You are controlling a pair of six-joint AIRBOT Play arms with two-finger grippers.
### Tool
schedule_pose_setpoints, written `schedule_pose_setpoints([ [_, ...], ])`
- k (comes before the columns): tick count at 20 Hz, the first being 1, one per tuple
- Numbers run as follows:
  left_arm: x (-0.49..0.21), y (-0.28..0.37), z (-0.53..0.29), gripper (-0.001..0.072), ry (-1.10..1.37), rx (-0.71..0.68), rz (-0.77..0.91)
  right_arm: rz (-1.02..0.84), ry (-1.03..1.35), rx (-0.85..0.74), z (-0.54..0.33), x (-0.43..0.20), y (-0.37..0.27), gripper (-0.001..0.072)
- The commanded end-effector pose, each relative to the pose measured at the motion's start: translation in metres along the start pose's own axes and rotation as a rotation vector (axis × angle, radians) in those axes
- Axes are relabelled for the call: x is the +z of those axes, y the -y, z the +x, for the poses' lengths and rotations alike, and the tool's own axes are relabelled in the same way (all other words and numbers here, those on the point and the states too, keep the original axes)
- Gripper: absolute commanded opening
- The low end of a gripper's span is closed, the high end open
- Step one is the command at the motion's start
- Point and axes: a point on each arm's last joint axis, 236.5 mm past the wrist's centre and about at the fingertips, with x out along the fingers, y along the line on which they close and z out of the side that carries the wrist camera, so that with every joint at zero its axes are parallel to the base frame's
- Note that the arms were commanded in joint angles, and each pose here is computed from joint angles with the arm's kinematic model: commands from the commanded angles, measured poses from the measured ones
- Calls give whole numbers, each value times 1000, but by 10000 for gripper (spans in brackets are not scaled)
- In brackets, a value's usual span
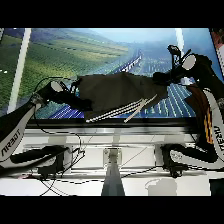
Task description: Fold the clothes and pants, and hang the long-sleeved shirts on hangers.
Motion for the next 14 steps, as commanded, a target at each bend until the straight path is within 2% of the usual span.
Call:
schedule_pose_setpoints([
  [1, 17, 4, -9, 5, 46, 3, 54, 9, 4, 23, -2, 1, -6, 41],
  [4, 59, 23, -52, 5, 172, -1, 120, -5, 69, 100, -23, 16, -28, 41],
  [9, 132, 58, -192, 4, 526, 41, 243, -148, 233, 176, -85, 50, -59, 40],
  [12, 137, 72, -254, 3, 671, 74, 284, -162, 275, 173, -102, 57, -62, 40],
  [14, 123, 71, -263, 4, 660, 115, 306, -176, 227, 146, -97, 47, -55, 40],
])
